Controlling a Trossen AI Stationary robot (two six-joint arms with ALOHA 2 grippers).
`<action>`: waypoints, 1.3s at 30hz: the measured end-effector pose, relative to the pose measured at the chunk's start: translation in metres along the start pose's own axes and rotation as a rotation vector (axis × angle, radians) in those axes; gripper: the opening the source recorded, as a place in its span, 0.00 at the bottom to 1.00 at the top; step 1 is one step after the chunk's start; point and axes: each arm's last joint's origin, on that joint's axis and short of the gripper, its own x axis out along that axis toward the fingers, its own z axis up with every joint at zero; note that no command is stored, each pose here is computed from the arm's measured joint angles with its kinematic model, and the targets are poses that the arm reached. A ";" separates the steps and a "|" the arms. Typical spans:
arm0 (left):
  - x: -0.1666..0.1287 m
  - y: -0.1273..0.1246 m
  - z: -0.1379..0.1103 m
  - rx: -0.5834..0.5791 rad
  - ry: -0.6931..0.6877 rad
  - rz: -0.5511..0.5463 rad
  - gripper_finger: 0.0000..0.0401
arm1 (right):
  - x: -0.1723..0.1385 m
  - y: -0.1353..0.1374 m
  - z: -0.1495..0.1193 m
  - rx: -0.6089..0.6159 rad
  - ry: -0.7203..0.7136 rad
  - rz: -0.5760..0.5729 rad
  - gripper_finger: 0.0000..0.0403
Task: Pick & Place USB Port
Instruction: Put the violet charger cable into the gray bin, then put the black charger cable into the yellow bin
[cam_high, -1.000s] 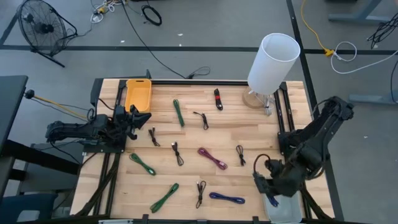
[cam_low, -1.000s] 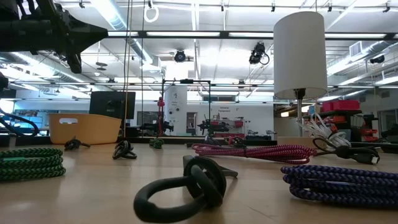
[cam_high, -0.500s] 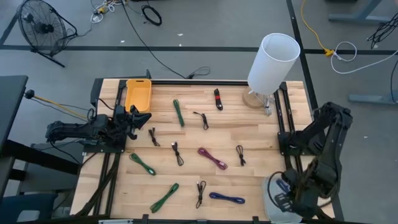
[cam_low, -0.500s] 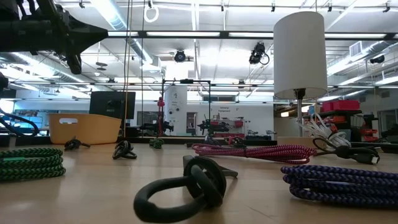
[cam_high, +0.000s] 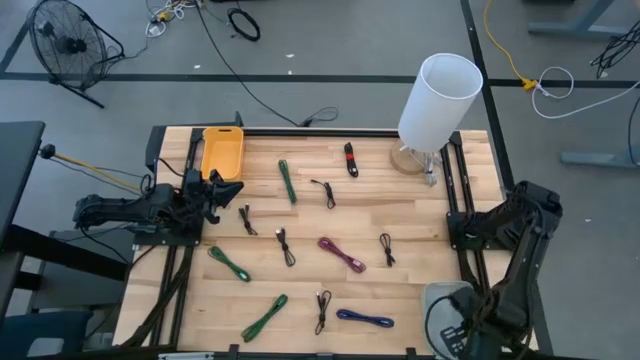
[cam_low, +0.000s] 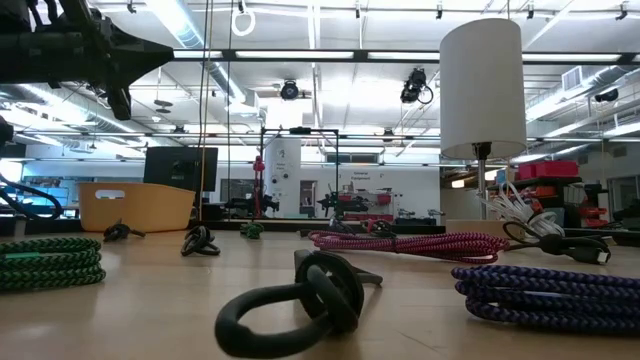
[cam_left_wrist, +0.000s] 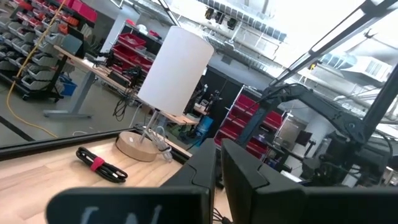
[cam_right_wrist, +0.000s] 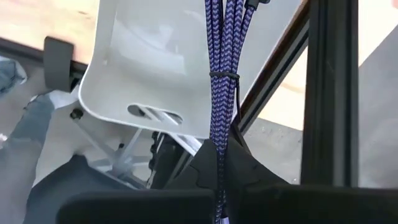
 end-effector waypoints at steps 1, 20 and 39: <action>0.000 0.000 0.000 0.002 -0.001 0.000 0.07 | 0.003 0.002 0.000 0.003 -0.006 -0.008 0.00; 0.000 0.001 0.000 0.006 -0.011 0.024 0.07 | 0.059 0.019 0.012 -0.012 -0.038 0.000 0.02; 0.000 0.001 0.000 0.009 -0.018 0.041 0.07 | 0.059 0.016 0.014 -0.008 -0.050 -0.031 0.45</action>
